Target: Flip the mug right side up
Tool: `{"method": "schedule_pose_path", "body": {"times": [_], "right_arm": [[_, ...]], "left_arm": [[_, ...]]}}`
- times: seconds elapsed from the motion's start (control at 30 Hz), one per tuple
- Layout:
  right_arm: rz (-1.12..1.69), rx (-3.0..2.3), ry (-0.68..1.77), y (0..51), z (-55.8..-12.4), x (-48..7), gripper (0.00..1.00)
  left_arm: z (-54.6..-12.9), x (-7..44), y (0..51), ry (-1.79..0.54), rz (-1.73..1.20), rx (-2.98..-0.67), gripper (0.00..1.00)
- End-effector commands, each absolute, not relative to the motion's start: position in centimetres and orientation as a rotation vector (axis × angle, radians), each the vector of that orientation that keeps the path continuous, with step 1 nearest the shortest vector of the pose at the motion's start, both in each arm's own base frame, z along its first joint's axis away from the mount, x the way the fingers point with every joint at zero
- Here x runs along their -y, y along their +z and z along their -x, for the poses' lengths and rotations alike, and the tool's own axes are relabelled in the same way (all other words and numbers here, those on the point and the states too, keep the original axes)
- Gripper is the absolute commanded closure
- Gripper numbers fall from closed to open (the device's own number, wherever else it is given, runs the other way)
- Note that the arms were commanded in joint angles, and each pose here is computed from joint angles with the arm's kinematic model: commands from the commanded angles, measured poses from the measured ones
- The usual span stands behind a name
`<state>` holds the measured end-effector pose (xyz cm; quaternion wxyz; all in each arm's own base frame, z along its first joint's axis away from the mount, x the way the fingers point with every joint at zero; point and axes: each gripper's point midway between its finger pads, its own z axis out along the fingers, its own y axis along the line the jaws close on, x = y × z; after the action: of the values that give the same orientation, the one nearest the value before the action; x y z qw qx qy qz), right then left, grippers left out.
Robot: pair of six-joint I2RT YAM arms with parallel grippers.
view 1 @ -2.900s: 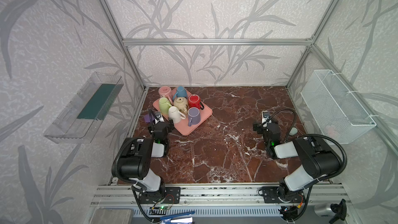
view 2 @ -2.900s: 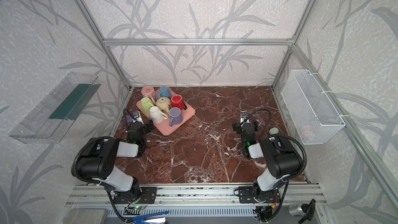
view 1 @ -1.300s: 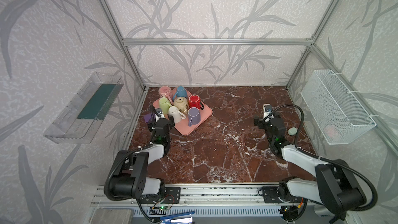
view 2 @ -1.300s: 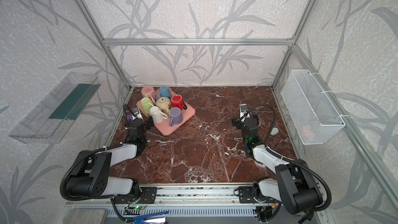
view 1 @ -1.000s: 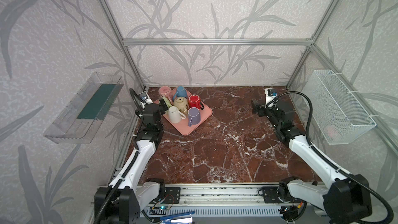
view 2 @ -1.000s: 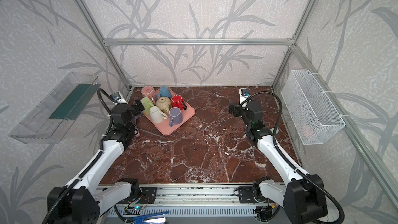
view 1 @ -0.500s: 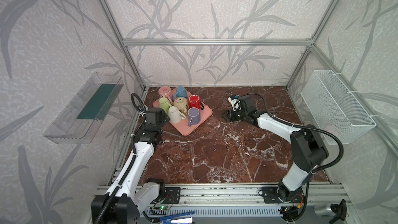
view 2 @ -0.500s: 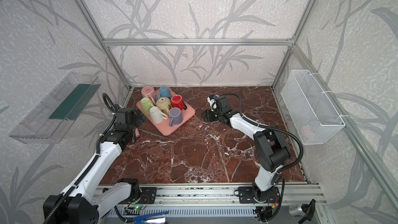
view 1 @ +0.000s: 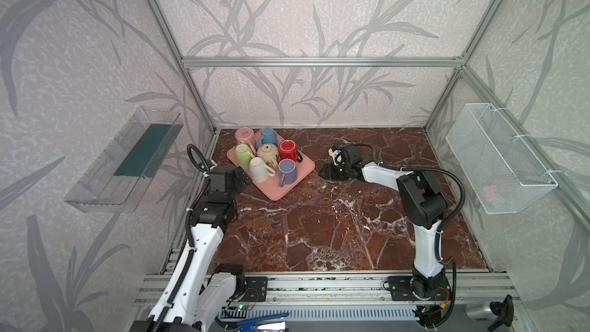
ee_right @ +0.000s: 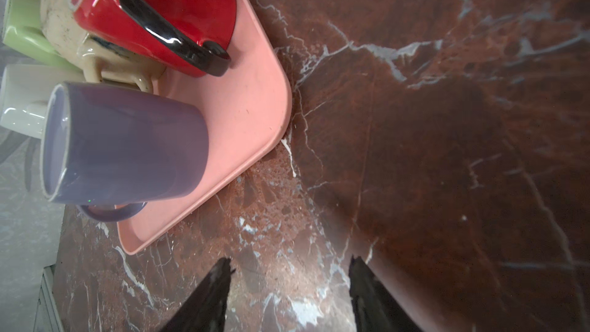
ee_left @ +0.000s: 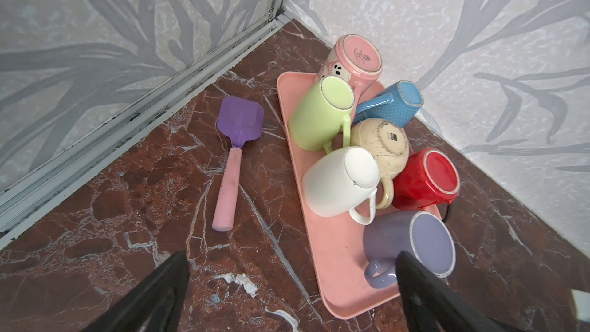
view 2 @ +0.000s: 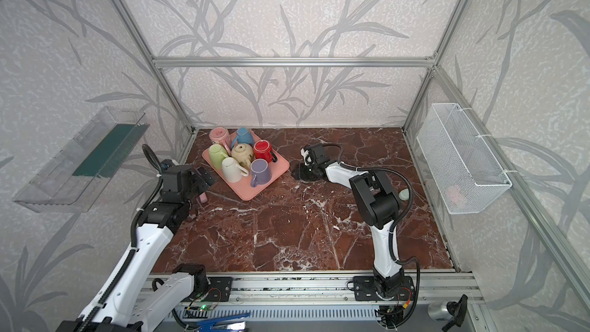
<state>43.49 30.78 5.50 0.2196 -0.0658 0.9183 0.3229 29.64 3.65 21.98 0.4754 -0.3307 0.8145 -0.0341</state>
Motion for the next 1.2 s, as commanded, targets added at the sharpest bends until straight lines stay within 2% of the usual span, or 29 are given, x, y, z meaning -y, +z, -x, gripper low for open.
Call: {"method": "schedule_pose_path", "body": {"times": [0.0,0.33,0.73,0.93,1.13,1.17], "right_arm": [[0.182,-2.53,0.973,6.1,-44.3,-32.7,0.41],[0.078,-2.55,0.985,3.4,-47.4,-34.6,0.47],[-0.023,-2.608,0.971,0.5,-47.8,-35.8,0.63],[-0.04,-2.669,0.778,-1.0,-47.5,-34.2,0.74],[-0.043,-2.754,0.58,-2.0,-47.1,-33.6,0.77],[-0.047,-2.767,0.561,-2.4,-47.0,-33.5,0.82]], "left_arm": [[-28.8,-3.2,21.1,-0.11,0.808,-2.041,0.02],[-27.0,-2.7,22.4,-0.162,0.763,-2.002,0.04],[-27.3,-2.0,22.1,-0.203,0.745,-2.025,0.04],[-27.3,-1.9,22.2,-0.21,0.746,-2.029,0.04],[-26.8,-1.8,22.3,-0.222,0.75,-2.031,0.04],[-26.7,-1.8,22.3,-0.225,0.753,-2.029,0.04]]}}
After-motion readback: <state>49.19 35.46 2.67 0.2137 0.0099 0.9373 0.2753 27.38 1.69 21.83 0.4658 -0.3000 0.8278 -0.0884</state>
